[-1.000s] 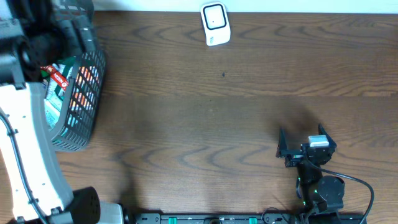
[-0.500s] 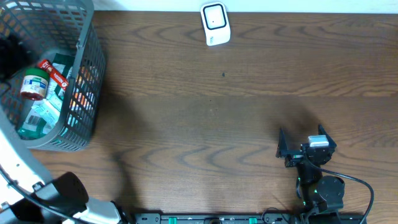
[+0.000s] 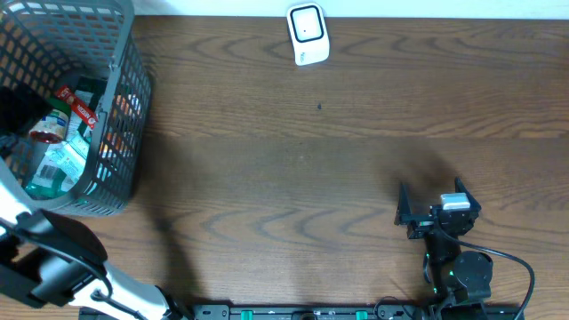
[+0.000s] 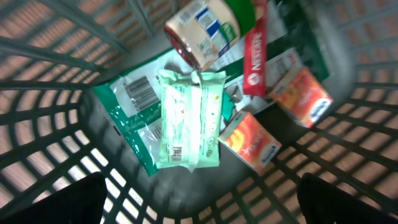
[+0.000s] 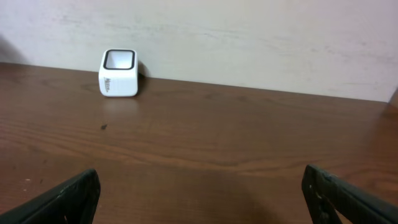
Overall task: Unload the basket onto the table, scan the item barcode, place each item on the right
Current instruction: 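Move the left gripper up and over into the grey basket, then lower the left gripper onto the light green wipes pack and grasp it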
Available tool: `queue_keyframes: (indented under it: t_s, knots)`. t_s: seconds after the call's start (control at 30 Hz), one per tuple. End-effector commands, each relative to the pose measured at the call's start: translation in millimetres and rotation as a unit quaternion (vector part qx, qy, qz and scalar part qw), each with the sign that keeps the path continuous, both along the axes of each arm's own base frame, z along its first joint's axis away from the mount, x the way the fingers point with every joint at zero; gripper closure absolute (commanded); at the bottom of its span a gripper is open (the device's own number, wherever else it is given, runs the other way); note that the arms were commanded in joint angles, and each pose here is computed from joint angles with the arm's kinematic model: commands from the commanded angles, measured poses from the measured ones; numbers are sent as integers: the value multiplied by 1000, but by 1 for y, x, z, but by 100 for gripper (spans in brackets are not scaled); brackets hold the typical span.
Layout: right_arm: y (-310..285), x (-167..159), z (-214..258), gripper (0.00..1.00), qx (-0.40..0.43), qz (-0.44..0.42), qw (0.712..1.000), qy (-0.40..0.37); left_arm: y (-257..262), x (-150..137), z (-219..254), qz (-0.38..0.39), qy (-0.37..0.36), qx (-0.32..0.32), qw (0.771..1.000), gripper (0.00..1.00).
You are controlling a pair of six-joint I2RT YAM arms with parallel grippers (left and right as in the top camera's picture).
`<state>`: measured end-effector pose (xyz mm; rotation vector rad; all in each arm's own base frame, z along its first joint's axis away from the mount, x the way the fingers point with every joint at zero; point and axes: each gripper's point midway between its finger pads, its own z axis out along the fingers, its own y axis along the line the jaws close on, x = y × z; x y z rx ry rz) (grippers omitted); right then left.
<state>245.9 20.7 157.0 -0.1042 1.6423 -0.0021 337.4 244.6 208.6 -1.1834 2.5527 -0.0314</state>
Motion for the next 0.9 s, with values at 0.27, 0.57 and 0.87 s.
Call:
queue_keyframes:
  t_s: [0.27, 0.57, 0.87]
  knots:
    - [0, 0, 0, 1, -1, -1, 1000, 0, 9, 4, -63, 6, 58, -43, 997, 3]
    - [0, 0, 0, 1, -1, 0, 1000, 0, 19, -1, -85, 14, 79, -59, 995, 25]
    - [0, 0, 0, 1, -1, -1, 1000, 0, 14, -7, -103, 15, 91, -73, 993, 2]
